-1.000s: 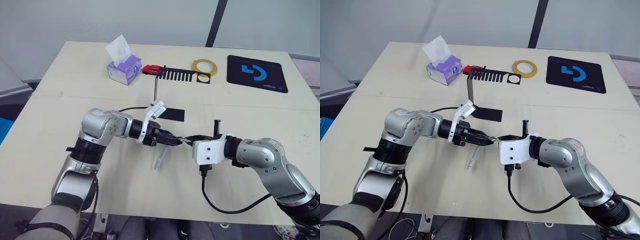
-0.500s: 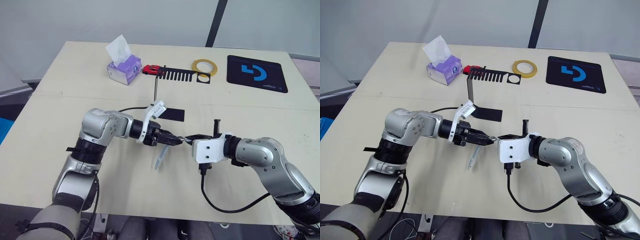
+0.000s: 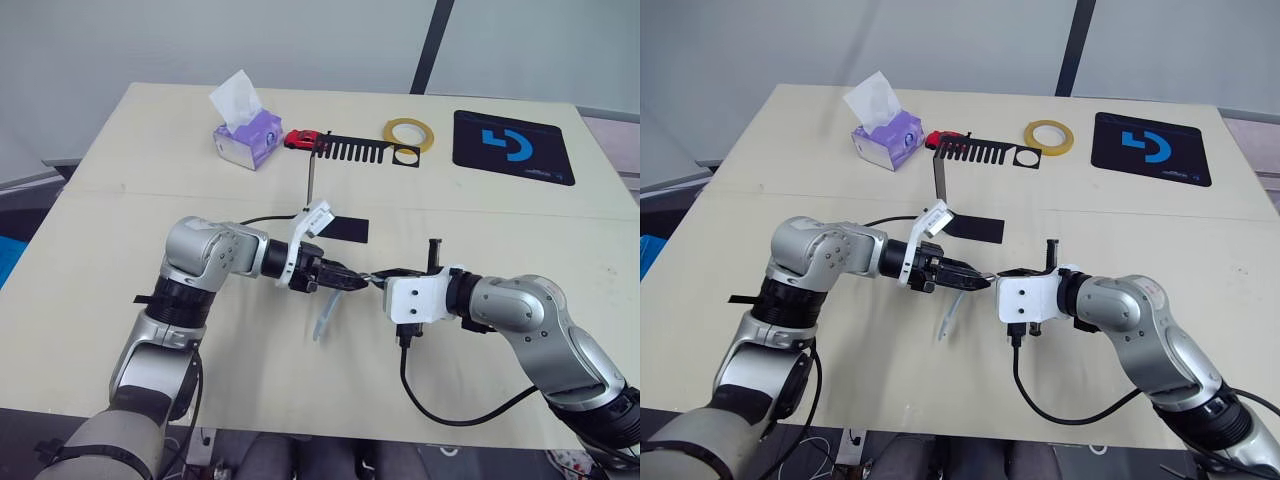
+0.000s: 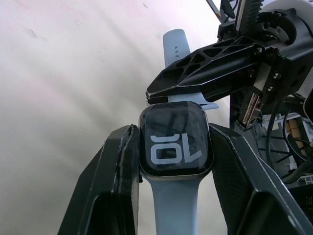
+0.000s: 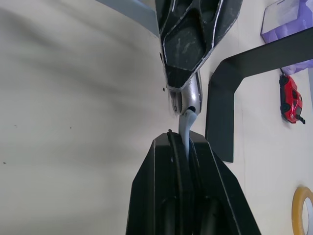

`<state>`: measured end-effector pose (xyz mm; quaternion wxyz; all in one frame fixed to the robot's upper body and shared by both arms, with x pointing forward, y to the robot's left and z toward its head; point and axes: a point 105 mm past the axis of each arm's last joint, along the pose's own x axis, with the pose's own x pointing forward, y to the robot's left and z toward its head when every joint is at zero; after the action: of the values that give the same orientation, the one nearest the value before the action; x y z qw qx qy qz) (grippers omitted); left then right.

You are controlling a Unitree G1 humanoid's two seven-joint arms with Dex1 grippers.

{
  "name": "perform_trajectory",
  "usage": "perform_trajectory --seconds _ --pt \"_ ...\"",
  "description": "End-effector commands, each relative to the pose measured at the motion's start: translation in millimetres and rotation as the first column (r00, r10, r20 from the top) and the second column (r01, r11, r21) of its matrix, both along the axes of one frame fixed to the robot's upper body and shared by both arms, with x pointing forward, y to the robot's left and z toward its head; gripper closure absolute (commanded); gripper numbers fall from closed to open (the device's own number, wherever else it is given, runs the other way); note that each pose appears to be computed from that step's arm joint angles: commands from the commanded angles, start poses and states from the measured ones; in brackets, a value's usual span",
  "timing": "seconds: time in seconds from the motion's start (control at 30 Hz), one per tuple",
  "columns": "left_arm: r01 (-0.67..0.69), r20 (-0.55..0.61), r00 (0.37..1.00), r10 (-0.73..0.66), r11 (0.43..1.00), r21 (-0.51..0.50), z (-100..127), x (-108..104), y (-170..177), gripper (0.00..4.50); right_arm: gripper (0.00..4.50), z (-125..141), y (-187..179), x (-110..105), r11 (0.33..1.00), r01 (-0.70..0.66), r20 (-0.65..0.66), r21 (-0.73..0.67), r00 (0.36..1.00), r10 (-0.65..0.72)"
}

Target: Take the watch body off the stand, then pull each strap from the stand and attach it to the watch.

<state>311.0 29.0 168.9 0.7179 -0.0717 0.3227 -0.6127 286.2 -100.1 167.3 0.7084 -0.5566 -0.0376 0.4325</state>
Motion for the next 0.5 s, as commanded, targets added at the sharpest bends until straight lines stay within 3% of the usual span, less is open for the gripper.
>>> perform_trajectory --seconds 0.03,0.5 --pt "0.083 0.059 0.995 -0.079 0.994 -0.067 22.8 -10.2 -11.7 2.83 4.5 6.4 1.3 0.7 1.0 0.001 0.03 -0.005 1.0 0.0" --pt "0.091 0.056 0.995 -0.086 0.993 -0.079 25.1 -12.6 -14.8 2.83 4.5 5.6 0.8 1.3 1.0 0.007 0.029 -0.011 1.0 -0.006"
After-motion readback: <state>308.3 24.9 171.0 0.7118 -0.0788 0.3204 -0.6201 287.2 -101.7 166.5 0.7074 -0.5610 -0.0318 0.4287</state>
